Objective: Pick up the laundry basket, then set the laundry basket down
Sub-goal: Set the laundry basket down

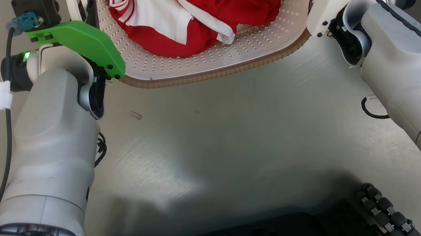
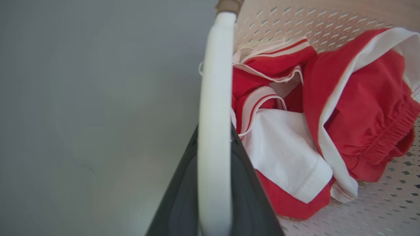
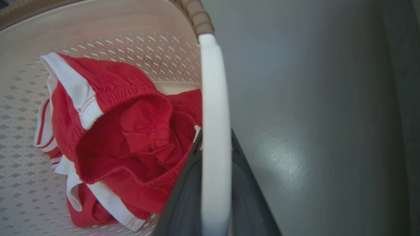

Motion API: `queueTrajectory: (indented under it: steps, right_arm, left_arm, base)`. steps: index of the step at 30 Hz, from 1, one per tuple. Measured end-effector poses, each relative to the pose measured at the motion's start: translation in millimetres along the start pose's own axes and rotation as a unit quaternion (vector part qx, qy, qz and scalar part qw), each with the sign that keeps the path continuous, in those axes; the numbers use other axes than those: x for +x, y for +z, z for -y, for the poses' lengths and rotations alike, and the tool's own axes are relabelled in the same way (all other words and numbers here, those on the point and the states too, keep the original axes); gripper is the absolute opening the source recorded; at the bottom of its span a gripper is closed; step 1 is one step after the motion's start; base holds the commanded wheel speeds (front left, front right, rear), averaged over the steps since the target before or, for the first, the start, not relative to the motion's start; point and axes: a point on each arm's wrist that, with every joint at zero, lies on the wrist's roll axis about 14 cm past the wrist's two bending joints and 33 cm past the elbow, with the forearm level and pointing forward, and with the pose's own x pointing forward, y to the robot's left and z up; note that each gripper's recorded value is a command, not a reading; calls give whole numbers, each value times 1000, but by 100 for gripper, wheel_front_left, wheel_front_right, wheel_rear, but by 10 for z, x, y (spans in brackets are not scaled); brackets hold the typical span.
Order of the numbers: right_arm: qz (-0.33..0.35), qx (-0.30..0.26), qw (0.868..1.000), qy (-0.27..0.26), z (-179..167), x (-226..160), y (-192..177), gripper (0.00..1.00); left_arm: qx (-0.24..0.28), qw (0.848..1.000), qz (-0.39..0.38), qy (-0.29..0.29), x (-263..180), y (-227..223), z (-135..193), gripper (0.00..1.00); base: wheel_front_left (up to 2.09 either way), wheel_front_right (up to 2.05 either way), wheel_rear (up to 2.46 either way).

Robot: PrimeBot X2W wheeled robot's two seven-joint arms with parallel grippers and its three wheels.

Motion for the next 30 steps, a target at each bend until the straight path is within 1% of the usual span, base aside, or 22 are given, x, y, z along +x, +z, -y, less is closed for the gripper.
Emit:
queueTrajectory:
  steps: [5,15,30]
  right_arm:
    - [-18,4,1000,-1,14,60,-188,0]
    - [-41,9,999,-7,34,62,-363,0]
    - [-44,8,999,-6,26,63,-372,0]
  left_arm:
    - [-4,1000,-16,4,54,-158,-56,0]
    - [-5,999,-39,2,67,-311,-77,0]
    - [-5,999,-50,-5,71,-337,-66,0]
  base:
    - [0,0,0]
    - [0,0,0]
    - [0,0,0]
